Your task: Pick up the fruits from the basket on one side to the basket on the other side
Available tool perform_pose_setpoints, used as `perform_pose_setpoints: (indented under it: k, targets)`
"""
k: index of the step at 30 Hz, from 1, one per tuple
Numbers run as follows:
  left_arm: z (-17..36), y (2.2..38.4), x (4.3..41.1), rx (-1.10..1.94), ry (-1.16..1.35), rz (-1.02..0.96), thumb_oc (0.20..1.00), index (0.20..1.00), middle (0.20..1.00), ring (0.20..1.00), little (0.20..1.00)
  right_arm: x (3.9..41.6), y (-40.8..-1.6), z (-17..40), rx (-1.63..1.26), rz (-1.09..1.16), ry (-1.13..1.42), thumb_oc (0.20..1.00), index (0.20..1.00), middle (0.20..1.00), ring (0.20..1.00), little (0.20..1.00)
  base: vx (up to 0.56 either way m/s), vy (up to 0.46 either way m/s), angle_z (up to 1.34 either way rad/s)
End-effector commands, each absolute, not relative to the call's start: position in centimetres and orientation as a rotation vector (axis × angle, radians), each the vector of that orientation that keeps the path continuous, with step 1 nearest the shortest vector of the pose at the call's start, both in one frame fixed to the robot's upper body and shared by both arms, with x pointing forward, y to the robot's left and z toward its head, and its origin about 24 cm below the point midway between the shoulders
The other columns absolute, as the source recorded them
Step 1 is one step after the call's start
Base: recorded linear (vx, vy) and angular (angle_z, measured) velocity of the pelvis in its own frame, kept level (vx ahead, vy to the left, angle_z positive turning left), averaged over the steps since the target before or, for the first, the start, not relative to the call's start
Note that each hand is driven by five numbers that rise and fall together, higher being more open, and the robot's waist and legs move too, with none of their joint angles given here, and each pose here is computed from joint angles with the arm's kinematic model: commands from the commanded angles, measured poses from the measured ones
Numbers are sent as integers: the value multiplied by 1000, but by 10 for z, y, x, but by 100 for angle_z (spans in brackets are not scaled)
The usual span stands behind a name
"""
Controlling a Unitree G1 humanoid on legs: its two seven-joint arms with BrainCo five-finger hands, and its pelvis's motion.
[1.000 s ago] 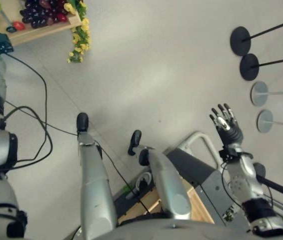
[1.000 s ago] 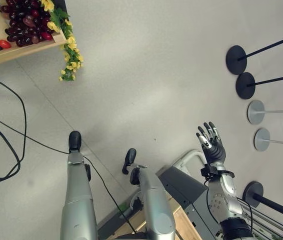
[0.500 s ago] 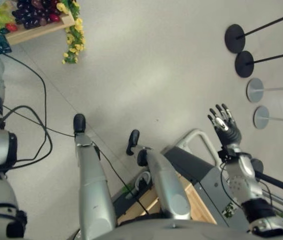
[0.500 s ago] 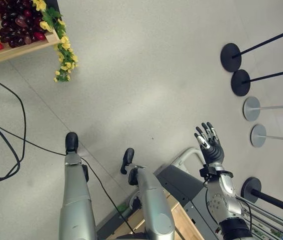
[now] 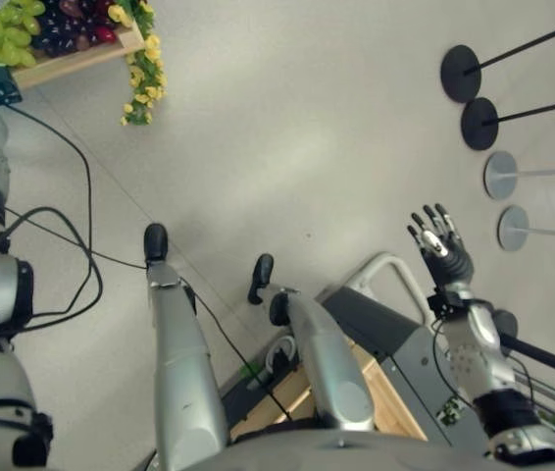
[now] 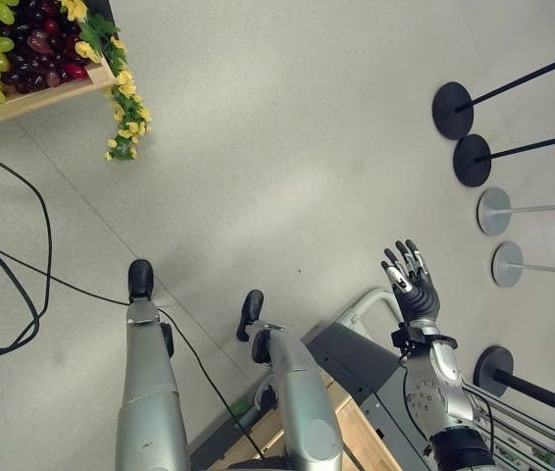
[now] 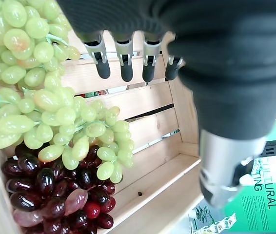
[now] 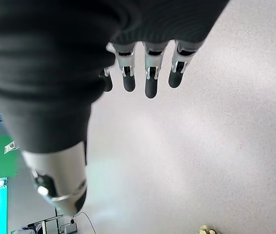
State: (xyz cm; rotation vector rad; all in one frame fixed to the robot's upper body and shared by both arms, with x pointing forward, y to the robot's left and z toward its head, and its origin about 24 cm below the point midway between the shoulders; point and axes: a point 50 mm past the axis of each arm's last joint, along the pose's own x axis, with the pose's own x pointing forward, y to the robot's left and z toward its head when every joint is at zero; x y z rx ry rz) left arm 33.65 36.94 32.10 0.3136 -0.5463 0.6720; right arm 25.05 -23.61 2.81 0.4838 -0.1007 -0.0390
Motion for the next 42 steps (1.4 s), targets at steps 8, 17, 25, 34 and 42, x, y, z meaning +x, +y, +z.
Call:
perform_pose_setpoints:
  k: [8,17,25,34,42]
  targets:
    - [310,360,328,199,-688,614,1000,1000,1000,1000,1000,252,-253,46,474,-89,-196,1000,1000,1000,1000,1000,-22,-3,0]
    - [204,326,302,44,-656,518,1000,1000,1000,1000,1000,244,-261,41,503,-180,-205,1000,1000,1000,1000,1000,-34,-17,10]
    - [112,298,284,30,-407,423,1000,1000,1000,1000,1000,238,-271,30,483,-239,-173,1000,1000,1000,1000,1000,-6,5,8]
    - [59,261,265,33,-226,223,1000,1000,1000,1000,1000,233,-277,21,481,-306,-151,1000,1000,1000,1000,1000,14,-14,6]
    - [33,247,238,54,-122,80,1000,1000,1000,1000,1000,228,-284,16,386,-352,-105,1000,1000,1000,1000,1000,38,-1,1]
